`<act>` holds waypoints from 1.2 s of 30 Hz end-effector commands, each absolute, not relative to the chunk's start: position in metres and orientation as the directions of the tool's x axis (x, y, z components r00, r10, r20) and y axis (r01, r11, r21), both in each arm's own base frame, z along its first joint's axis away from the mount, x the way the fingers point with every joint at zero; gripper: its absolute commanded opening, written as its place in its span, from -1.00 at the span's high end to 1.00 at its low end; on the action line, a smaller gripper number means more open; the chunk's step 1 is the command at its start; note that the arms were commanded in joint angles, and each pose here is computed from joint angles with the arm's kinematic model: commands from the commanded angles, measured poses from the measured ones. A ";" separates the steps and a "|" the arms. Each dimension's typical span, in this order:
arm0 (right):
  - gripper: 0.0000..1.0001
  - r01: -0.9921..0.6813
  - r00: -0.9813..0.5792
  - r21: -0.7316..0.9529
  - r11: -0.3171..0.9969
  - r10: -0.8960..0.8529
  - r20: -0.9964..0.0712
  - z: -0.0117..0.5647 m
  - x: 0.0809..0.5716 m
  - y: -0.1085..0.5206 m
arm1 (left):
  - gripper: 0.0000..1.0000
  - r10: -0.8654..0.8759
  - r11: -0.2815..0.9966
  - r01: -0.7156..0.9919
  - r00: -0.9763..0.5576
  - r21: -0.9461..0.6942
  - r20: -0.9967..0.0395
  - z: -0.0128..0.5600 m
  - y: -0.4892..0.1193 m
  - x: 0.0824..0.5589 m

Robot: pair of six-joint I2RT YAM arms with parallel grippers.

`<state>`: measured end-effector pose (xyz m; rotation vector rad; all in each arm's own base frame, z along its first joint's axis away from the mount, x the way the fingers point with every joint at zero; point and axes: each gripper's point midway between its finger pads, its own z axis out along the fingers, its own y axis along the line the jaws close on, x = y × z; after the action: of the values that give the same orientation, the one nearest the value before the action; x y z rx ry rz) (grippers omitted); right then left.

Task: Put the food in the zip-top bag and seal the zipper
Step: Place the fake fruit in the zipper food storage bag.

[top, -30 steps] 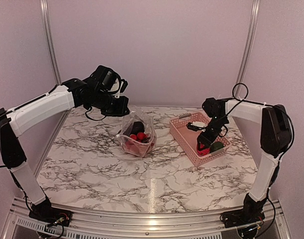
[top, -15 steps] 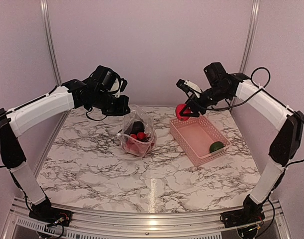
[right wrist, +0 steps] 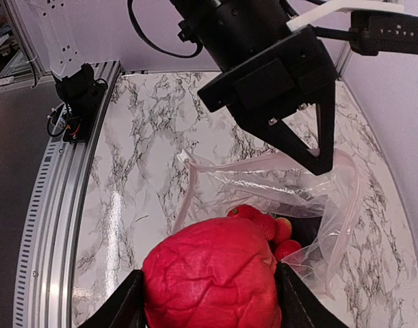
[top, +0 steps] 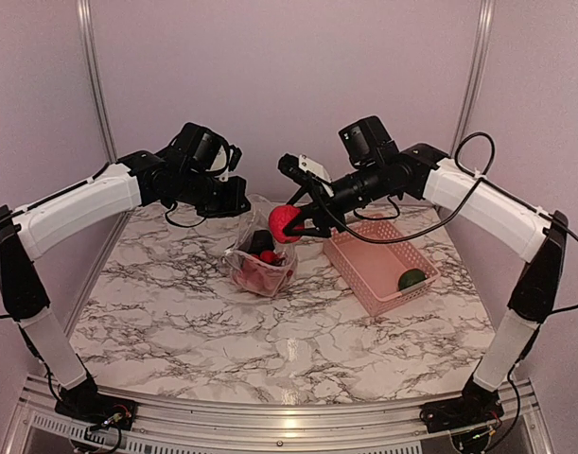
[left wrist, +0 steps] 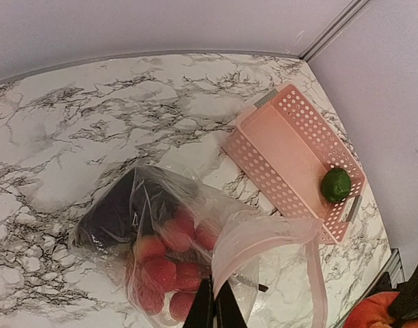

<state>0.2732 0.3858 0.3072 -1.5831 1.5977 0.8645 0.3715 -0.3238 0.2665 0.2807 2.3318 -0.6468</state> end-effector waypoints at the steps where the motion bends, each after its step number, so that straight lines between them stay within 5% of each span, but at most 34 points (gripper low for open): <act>1: 0.06 -0.997 0.044 -0.073 0.038 -0.497 -0.866 0.308 0.286 0.408 | 1.00 -0.004 0.836 0.376 -0.723 -0.399 -0.690 0.279 -0.328 0.373; 9: 0.00 -0.973 0.055 -0.163 0.166 -0.519 -0.853 0.296 0.319 0.416 | 1.00 -0.016 0.832 0.375 -0.720 -0.409 -0.694 0.281 -0.328 0.374; 20: -0.56 -0.966 0.055 -0.192 0.174 -0.585 -0.809 0.279 0.316 0.422 | 1.00 -0.027 0.828 0.373 -0.720 -0.420 -0.693 0.277 -0.332 0.378; 29: -0.53 -0.943 0.066 -0.235 0.236 -0.561 -0.825 0.318 0.313 0.396 | 1.00 -0.024 0.825 0.375 -0.725 -0.423 -0.688 0.274 -0.334 0.377; 36: -0.43 -0.896 -0.060 -0.205 0.393 -0.566 -0.822 0.320 0.349 0.314 | 1.00 -0.025 0.824 0.378 -0.719 -0.421 -0.694 0.277 -0.331 0.375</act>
<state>0.3287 0.3671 0.3230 -1.3838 1.6302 0.5148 0.3743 -0.3311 0.2738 0.2554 2.3009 -0.7078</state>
